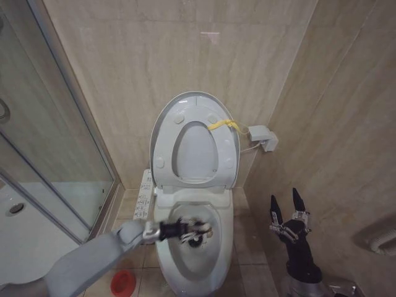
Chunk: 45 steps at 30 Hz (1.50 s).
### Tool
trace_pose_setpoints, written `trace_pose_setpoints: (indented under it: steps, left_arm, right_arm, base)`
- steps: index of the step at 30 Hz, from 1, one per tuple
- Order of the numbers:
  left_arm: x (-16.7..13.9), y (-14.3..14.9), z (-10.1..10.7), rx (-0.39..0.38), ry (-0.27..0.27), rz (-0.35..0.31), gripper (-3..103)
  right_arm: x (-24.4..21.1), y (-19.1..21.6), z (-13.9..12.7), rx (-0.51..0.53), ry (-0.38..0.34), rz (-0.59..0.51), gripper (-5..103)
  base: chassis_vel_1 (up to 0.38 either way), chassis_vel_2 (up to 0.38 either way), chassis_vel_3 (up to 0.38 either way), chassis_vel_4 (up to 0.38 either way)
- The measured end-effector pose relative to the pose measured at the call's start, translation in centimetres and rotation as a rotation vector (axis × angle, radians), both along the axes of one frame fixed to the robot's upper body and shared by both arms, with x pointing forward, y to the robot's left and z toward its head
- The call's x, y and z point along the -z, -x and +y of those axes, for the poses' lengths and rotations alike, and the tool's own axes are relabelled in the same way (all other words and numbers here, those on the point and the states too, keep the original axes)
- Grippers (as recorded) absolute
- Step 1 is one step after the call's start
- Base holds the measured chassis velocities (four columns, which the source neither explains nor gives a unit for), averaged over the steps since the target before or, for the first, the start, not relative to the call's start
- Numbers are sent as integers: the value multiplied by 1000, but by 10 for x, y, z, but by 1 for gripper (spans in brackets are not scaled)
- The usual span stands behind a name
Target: Open the toilet lid, clean the toilet bowl with a toilet brush, close the toilet lid, and flush.
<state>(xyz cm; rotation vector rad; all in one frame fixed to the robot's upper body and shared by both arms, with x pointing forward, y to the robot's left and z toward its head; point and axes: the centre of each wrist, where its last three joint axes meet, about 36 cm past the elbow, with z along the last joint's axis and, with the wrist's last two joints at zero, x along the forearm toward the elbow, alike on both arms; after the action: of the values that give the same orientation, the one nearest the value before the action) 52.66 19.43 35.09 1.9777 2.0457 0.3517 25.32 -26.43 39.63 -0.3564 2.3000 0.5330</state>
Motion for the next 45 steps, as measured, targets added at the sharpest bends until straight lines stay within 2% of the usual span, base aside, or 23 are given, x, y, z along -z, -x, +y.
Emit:
trace_pose_setpoints:
  steps: [1, 4, 7, 10, 12, 14, 16, 18, 21, 24, 26, 28, 31, 33, 34, 36, 39, 41, 43, 45]
  left_arm:
    - [-3, -5, -4, 0, 10, -15, 22]
    - [5, -9, 4, -18, -10, -15, 20]
    - [36, 4, 35, -50, -86, 22, 20]
    - [46, 11, 40, -53, -103, 40, 20]
    - [47, 12, 32, -45, -90, 40, 20]
    - [38, 11, 11, -30, -46, 28, 20]
    - [34, 11, 5, -24, -30, 23, 20]
    - [24, 9, -11, -5, 4, 10, 20]
    - [31, 10, -6, -5, -18, 17, 20]
    - [60, 14, 22, -30, -95, 42, 20]
    - [65, 14, 27, -41, -103, 45, 20]
    - [63, 13, 23, -41, -92, 42, 20]
    - [40, 7, -10, -27, -2, 13, 20]
    - [35, 6, -17, -22, 18, 6, 20]
    - [26, 4, -28, -9, 44, -3, 20]
    - [34, 4, -24, -4, 18, 7, 20]
    - [65, 9, 12, -31, -84, 38, 20]
    - [71, 10, 20, -38, -103, 43, 20]
    - [68, 9, 19, -35, -100, 39, 20]
    - [49, 3, -3, -13, -49, 18, 20]
  right_arm:
    - [0, 0, 0, 1, 0, 0, 100]
    - [0, 1, 0, 0, 1, 1, 100]
    - [0, 1, 2, -10, 1, -1, 100]
    - [1, 0, 3, -14, 0, -2, 100]
    - [2, 0, 4, -16, -2, -3, 100]
    - [1, 0, 5, -16, -4, -4, 100]
    - [1, 0, 5, -16, -4, -5, 100]
    - [1, 1, 5, -13, -4, -4, 100]
    - [1, 3, 5, -13, -2, -3, 100]
    - [1, 4, 4, -17, 1, -3, 100]
    - [1, 4, 4, -20, 3, -4, 100]
    - [1, 4, 4, -20, 4, -4, 100]
    - [1, 4, 3, -16, 4, -4, 100]
    - [0, 4, 3, -15, 4, -5, 100]
    - [0, 4, 2, -11, 4, -5, 100]
    - [0, 4, 2, -9, 3, -5, 100]
    - [1, 4, 4, -16, 2, -6, 100]
    - [1, 3, 4, -20, 2, -5, 100]
    - [2, 3, 3, -22, 2, -4, 100]
    - [2, 3, 2, -18, 3, -5, 100]
  base:
    - [0, 0, 0, 0]
    - [0, 0, 0, 0]
    - [0, 0, 0, 0]
    - [0, 0, 0, 0]
    - [0, 0, 0, 0]
    - [0, 0, 0, 0]
    - [0, 0, 0, 0]
    - [0, 0, 0, 0]
    - [0, 0, 0, 0]
    - [0, 0, 0, 0]
    - [0, 0, 0, 0]
    - [0, 0, 0, 0]
    - [0, 0, 0, 0]
    - [0, 0, 0, 0]
    - [0, 0, 0, 0]
    - [0, 0, 0, 0]
    - [0, 0, 0, 0]
    - [0, 0, 0, 0]
    - [0, 0, 0, 0]
    - [0, 0, 0, 0]
